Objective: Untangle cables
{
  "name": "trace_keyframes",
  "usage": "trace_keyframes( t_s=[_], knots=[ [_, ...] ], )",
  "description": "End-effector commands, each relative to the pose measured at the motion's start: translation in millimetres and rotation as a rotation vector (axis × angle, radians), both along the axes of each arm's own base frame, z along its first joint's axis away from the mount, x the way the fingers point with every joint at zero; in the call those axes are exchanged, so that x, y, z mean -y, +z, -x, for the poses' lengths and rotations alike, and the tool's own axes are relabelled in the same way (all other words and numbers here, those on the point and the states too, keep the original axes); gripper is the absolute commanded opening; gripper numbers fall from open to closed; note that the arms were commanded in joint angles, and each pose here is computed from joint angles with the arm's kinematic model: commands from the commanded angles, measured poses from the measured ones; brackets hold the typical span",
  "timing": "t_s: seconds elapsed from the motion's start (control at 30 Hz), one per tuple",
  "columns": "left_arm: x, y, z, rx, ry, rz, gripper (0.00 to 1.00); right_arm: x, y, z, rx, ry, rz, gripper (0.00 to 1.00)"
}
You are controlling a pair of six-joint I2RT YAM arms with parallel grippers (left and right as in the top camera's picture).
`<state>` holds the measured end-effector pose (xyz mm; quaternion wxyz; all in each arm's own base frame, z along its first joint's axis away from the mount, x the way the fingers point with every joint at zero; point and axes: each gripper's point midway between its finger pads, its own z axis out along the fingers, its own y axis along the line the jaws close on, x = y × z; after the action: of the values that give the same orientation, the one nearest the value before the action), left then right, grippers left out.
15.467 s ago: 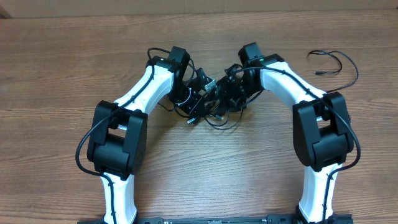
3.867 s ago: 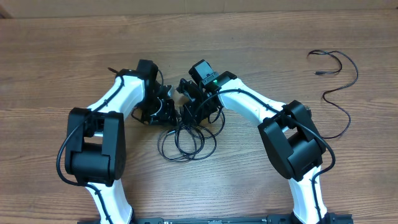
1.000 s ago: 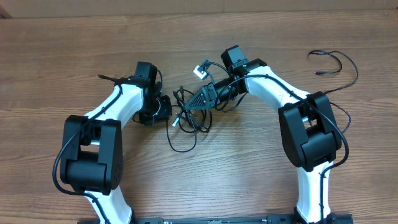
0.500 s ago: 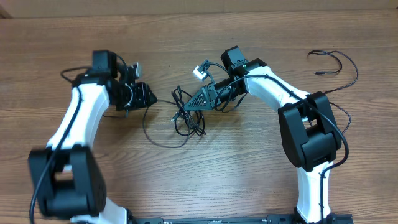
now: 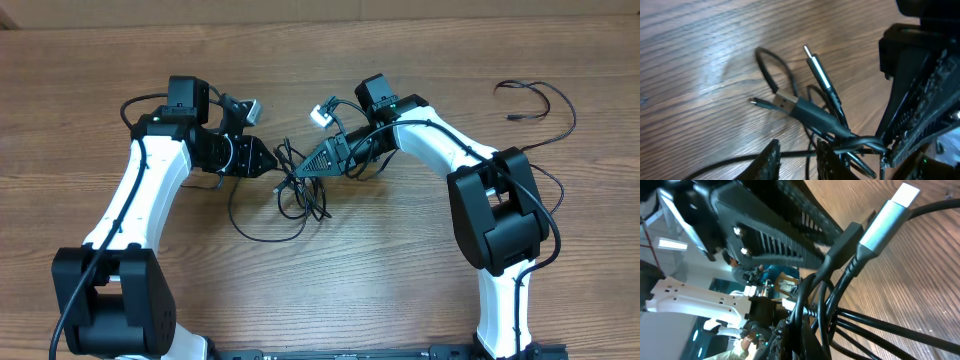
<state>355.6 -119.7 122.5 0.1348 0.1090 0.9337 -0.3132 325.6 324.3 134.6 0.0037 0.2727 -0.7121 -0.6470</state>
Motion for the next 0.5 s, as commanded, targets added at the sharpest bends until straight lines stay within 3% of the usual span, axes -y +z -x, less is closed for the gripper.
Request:
trace_keyframes(
  t_s=[0.0,0.17,0.47],
  knots=[
    [11.8,-8.1,10.2,-0.011,-0.068,0.086,0.27,0.0,17.9,0.1,0.020,0.011,-0.067,0.04],
    [13.7,-19.9,15.0,-0.016,-0.072,0.101,0.27,0.0,18.5,0.3,0.018,0.012,-0.070,0.04],
    [33.7,-8.1,23.2,0.060,-0.178,0.258,0.27,-0.1,19.2,0.1,0.017,0.012,-0.073,0.04]
  ],
)
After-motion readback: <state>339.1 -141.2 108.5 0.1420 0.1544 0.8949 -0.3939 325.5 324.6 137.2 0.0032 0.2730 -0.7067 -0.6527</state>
